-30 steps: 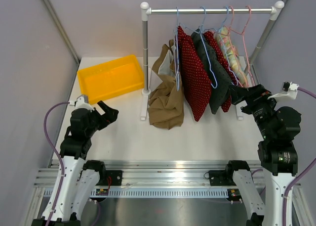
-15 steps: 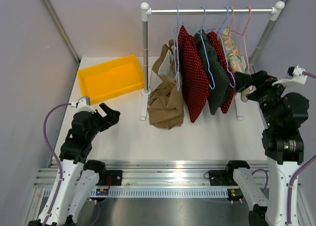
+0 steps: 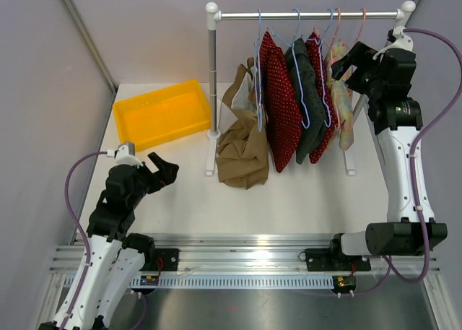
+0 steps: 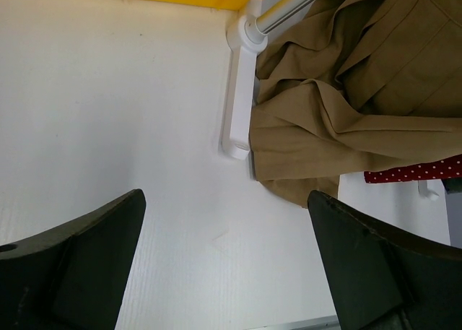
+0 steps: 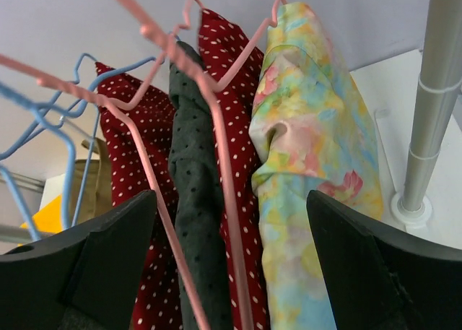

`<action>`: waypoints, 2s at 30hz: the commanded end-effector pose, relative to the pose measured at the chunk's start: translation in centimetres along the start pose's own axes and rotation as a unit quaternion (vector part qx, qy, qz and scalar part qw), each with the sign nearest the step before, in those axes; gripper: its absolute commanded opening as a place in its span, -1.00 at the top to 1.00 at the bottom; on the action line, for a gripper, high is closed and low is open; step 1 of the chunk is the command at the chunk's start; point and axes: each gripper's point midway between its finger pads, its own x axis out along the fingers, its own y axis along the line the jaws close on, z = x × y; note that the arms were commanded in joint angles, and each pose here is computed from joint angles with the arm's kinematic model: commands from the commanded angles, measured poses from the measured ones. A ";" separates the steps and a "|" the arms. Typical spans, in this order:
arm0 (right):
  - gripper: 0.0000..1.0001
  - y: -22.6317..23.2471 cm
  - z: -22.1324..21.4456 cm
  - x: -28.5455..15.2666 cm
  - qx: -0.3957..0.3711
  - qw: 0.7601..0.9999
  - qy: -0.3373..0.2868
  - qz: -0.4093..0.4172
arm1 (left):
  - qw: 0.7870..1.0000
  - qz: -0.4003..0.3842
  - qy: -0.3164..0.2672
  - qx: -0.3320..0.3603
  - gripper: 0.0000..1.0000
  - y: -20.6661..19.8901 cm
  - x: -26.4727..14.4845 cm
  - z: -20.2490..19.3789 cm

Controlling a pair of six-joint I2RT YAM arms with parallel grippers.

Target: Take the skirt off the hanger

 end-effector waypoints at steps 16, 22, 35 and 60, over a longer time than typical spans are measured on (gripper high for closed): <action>-0.59 -0.2 3.3 -0.1 -0.021 0.998 -0.064 -0.015 | 0.999 -0.036 -0.002 0.001 -0.98 -1.3 0.3 0.1; -0.60 -0.3 5.3 -2.5 -0.031 0.993 -0.106 -0.027 | 0.999 -0.037 0.000 0.001 -0.98 -1.3 0.3 0.0; -0.36 -2.0 2.8 0.9 -0.036 0.996 -0.068 -0.052 | 1.000 -0.029 0.000 0.003 -0.98 -1.2 0.2 -0.1; 1.00 2.5 10.1 -7.3 -0.059 0.988 -0.144 -0.001 | 0.972 -0.154 -0.053 0.172 -0.98 -19.8 -1.0 13.2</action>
